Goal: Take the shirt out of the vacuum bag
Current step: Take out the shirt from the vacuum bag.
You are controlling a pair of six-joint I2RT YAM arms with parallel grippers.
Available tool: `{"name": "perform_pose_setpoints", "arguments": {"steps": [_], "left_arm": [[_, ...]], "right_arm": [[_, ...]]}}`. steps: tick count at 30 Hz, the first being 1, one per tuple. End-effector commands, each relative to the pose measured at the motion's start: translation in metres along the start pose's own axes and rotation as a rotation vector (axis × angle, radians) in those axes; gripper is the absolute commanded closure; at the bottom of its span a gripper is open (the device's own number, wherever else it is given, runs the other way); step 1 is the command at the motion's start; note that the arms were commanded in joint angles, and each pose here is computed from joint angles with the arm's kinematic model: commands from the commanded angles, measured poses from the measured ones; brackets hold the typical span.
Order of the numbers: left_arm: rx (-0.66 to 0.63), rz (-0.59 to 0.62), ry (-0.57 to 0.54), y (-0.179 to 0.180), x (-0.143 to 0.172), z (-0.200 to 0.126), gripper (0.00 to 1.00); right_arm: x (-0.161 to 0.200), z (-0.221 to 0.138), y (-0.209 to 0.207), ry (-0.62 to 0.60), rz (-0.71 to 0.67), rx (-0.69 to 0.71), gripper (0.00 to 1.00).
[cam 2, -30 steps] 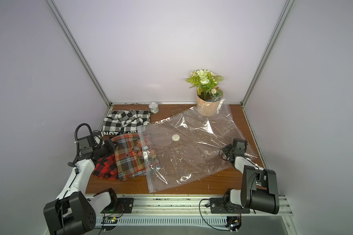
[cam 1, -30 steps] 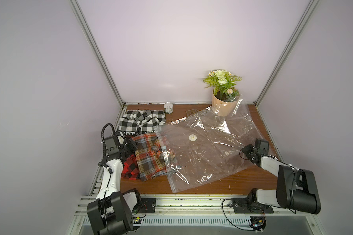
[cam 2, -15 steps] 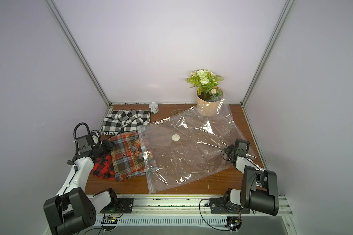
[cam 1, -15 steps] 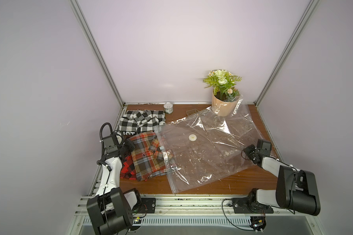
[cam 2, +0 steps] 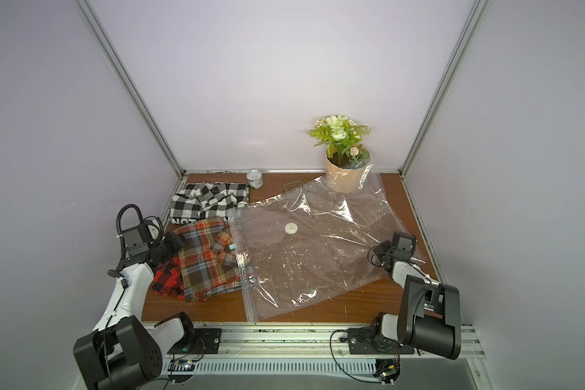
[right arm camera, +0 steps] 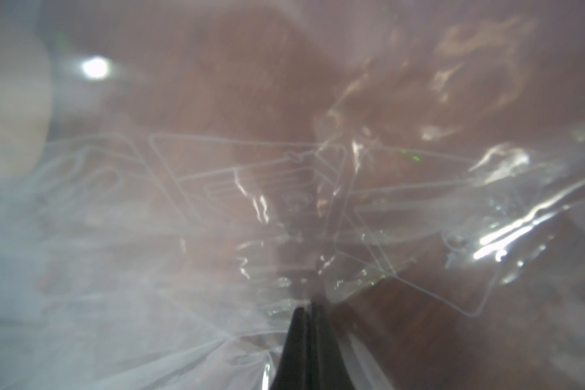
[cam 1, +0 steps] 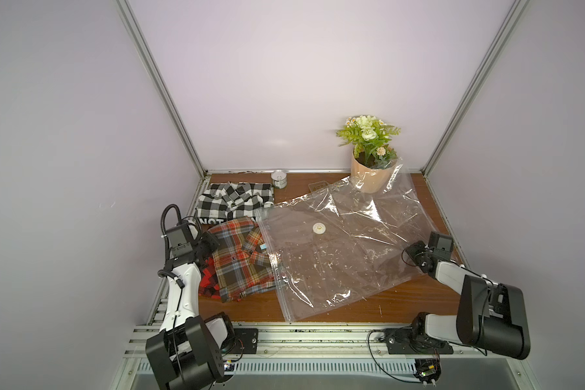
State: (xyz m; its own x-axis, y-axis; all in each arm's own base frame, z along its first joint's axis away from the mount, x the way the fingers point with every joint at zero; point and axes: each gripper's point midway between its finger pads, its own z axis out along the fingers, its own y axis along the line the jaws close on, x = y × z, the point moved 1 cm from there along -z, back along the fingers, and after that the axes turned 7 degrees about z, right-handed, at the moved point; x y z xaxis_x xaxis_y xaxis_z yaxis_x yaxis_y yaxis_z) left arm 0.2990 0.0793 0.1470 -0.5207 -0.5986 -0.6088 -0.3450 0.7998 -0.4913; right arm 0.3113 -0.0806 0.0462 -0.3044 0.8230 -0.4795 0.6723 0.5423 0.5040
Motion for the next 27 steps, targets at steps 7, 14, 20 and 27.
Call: {"name": "perform_pose_setpoints", "arguments": {"steps": [7,14,20,27], "left_arm": [[0.152,0.048,-0.111,-0.039,-0.023,-0.029,0.41],[0.272,0.134,-0.123,-0.090,-0.019,-0.045,0.36],[0.295,0.167,-0.082,-0.102,-0.003,-0.057,0.30],[0.390,0.272,-0.029,-0.140,0.025,-0.069,0.26]], "right_arm": [[0.004,-0.006,0.002,0.040,-0.023,-0.007,1.00],[0.002,-0.016,0.014,0.051,-0.046,-0.056,0.99],[0.000,-0.031,0.028,0.065,-0.092,-0.114,0.92],[0.007,-0.058,0.058,0.117,-0.150,-0.284,0.59]]}}
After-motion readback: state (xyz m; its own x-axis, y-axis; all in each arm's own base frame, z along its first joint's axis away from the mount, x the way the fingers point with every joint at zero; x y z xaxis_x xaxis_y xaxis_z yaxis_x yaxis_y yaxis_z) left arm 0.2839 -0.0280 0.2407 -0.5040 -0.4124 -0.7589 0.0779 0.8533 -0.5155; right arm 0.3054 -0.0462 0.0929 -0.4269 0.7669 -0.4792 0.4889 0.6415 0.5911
